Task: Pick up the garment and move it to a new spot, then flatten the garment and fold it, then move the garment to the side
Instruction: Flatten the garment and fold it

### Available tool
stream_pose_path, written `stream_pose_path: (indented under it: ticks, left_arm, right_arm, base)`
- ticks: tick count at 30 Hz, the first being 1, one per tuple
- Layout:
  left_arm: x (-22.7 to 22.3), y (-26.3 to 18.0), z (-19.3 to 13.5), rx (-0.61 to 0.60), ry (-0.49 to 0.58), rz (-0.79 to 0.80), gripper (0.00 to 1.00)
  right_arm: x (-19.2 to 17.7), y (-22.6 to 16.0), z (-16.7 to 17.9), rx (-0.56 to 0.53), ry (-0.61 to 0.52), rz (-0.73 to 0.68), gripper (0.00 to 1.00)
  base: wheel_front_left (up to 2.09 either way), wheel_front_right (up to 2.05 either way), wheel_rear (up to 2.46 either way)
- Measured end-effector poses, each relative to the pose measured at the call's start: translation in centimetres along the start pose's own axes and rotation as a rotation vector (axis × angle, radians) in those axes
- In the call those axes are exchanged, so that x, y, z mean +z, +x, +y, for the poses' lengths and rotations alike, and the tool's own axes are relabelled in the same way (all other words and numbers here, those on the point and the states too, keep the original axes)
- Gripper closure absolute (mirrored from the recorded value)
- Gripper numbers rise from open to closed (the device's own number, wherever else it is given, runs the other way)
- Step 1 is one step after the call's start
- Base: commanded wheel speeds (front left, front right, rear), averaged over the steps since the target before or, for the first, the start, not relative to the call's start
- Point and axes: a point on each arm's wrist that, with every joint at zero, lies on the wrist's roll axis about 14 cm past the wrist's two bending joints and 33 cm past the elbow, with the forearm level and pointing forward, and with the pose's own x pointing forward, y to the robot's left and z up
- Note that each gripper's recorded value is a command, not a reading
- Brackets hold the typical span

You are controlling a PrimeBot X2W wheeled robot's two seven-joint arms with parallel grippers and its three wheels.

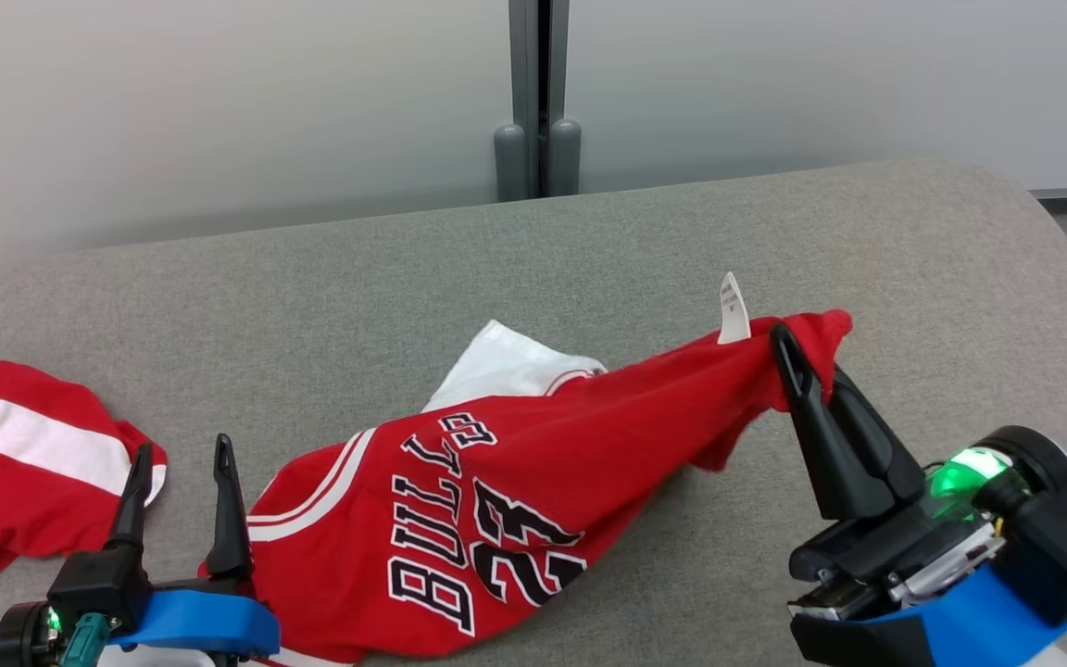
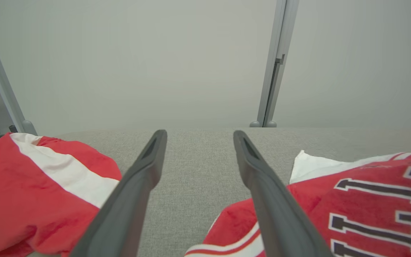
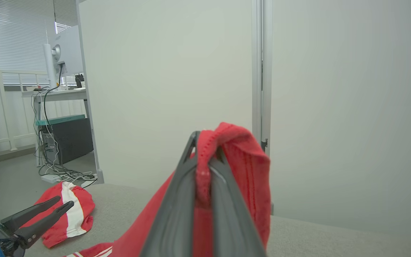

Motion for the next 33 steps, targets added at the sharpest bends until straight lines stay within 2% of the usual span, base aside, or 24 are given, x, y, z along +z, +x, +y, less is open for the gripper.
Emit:
stream_pose_path:
  ticks: [4,19,23,33]
  left_arm:
    - [0.0,0.1,0.2,0.007,0.001,-0.002,0.0]
    - [-0.2,-0.2,0.7,0.022,0.0,0.003,0.0]
    - [-0.1,0.2,0.8,0.025,-0.002,0.002,0.0]
    - [-0.3,0.8,1.3,0.037,-0.006,0.006,0.0]
  right_arm:
    - [1.2,0.0,-0.1,-0.012,-0.007,-0.02,1.0]
    - [-2.3,-0.4,-2.0,-0.078,0.026,0.053,1.0]
    - [-3.3,1.2,-2.8,-0.075,0.02,0.03,1.0]
    - [-8.3,7.7,-4.5,-0.011,-0.047,0.108,1.0]
  base:
    - [0.0,0.0,0.0]
    - [0.0,0.0,0.0]
    - [0.0,0.0,0.0]
    - [0.0,0.0,0.0]
